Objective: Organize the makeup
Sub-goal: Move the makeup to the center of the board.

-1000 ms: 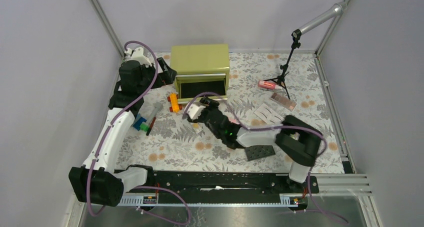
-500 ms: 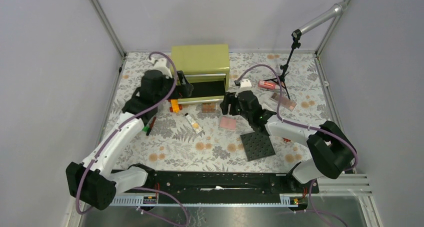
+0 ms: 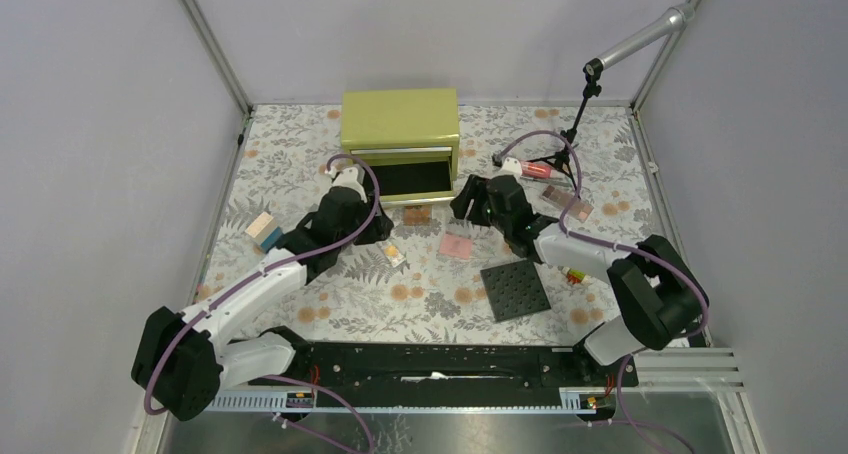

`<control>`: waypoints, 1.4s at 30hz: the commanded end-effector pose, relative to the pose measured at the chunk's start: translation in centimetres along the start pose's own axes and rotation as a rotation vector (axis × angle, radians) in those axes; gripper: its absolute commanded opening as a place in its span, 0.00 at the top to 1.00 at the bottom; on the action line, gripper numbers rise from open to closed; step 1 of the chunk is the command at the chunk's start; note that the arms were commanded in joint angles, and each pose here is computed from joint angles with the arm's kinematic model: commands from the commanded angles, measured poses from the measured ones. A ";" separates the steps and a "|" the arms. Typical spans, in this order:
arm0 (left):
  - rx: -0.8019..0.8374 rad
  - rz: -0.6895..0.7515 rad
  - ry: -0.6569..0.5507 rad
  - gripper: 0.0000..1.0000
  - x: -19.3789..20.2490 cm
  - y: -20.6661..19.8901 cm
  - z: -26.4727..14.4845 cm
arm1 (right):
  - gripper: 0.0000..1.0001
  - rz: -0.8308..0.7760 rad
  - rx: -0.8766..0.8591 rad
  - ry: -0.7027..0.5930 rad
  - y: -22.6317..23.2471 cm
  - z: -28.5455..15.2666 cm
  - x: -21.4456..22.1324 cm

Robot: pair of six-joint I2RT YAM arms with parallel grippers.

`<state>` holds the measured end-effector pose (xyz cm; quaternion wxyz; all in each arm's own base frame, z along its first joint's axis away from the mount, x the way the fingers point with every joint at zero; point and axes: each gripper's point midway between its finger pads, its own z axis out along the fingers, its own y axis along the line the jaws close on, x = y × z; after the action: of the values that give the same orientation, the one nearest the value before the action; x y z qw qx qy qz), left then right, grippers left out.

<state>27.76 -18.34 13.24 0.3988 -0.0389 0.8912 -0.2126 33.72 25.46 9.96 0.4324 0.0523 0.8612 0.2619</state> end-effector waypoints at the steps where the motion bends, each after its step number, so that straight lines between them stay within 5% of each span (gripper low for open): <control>1: 0.012 -0.013 -0.126 0.59 -2.3 -0.4 1.0 | 0.35 0.057 0.005 -0.093 0.6 2.0 -4.5; 10: -0.032 -0.007 -0.104 0.69 -0.8 0.7 4.7 | 0.37 0.037 -0.011 -0.107 1.0 6.1 -6.9; 23: -0.180 0.027 -0.138 0.74 -0.7 3.7 7.5 | 0.58 0.050 -0.001 -0.039 0.5 9.8 -5.4; 35: -0.220 0.041 -0.132 0.80 -0.7 4.6 8.8 | 0.58 0.064 -0.141 0.011 2.9 8.8 -4.5; 42: -0.168 0.058 -0.126 0.80 -0.8 3.6 9.0 | 0.49 0.074 -0.096 -0.023 1.9 8.4 -4.7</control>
<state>33.21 -16.74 4.56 0.4189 -0.0673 0.9005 -0.0952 42.81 28.88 7.48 0.4062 0.0606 0.8609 0.3003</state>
